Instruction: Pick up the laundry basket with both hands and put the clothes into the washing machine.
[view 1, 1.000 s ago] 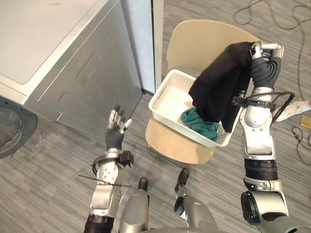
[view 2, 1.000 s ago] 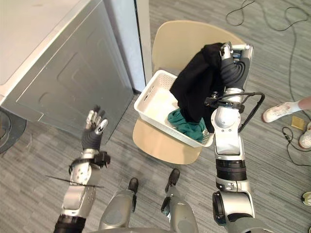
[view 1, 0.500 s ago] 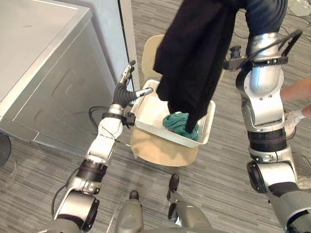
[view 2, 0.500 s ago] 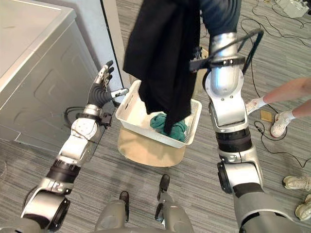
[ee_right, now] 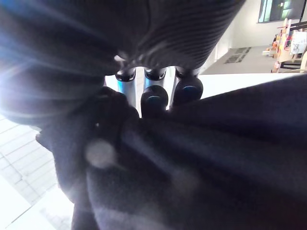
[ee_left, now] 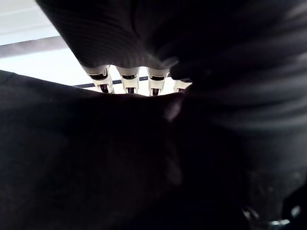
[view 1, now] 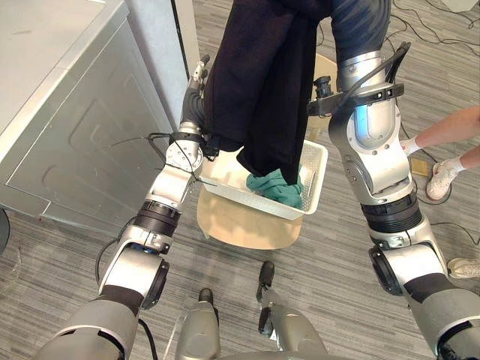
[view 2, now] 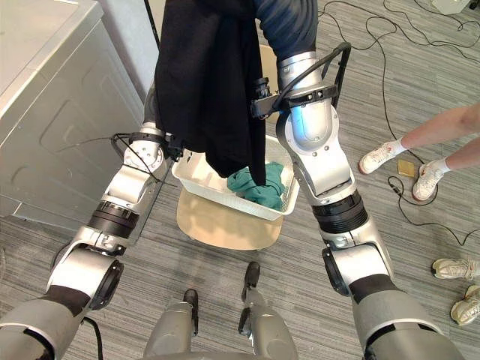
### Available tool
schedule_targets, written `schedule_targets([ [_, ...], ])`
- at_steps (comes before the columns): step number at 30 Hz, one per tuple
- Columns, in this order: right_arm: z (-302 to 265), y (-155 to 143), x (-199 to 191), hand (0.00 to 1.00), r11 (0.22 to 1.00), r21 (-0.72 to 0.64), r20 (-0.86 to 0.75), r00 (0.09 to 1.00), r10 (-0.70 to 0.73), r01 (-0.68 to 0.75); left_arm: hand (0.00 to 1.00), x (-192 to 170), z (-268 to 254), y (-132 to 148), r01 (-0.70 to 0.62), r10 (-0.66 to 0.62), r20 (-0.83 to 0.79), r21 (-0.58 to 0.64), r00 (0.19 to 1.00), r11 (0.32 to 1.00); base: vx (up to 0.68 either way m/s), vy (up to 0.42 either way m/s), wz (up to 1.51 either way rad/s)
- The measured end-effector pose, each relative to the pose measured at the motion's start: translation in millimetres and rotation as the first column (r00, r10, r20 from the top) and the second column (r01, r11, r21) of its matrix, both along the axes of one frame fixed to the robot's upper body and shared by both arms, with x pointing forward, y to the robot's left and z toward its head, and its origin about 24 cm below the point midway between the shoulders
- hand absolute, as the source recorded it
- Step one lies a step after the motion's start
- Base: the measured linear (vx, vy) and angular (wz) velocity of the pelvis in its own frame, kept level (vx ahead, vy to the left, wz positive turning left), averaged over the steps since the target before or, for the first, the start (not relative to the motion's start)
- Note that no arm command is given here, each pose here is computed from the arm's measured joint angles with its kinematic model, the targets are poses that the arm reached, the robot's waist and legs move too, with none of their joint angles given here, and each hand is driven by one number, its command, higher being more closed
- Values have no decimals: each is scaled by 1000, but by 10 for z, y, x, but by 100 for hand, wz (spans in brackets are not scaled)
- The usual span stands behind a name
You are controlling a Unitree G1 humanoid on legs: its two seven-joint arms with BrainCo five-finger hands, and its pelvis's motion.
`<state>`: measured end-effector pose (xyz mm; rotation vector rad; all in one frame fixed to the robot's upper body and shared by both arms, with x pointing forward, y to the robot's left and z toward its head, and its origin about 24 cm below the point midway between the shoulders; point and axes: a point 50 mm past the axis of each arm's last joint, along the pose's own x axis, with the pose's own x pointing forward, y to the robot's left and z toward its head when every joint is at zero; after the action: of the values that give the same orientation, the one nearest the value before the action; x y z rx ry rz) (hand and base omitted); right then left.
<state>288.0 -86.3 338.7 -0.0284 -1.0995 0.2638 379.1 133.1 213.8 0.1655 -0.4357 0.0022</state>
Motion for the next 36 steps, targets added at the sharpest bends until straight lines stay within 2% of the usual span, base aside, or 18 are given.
schedule_targets([
  [8,-67,2,20,100,998,21,-49,996,68,-67,0,3,169,-169,158,-159,8,-154,987,975,-21,103,1],
  [19,-142,182,7,100,990,-8,-83,987,140,-141,0,-124,210,-498,386,-387,23,-144,922,911,0,126,-5],
  [23,-51,184,23,100,992,-25,-62,991,122,-123,0,-184,90,-451,432,-437,-12,-126,900,893,-39,102,-5],
  [28,195,62,131,100,994,-105,-14,1000,-12,10,0,-333,-223,-412,549,-548,-145,-33,824,835,-23,94,-2],
  [32,325,-71,157,100,986,-142,22,996,-90,92,0,-410,-305,-153,567,-551,-210,18,808,824,-13,108,-1],
  [36,441,-112,110,100,979,-165,67,992,-106,116,0,-478,-347,66,573,-546,-254,41,799,819,-27,125,3],
])
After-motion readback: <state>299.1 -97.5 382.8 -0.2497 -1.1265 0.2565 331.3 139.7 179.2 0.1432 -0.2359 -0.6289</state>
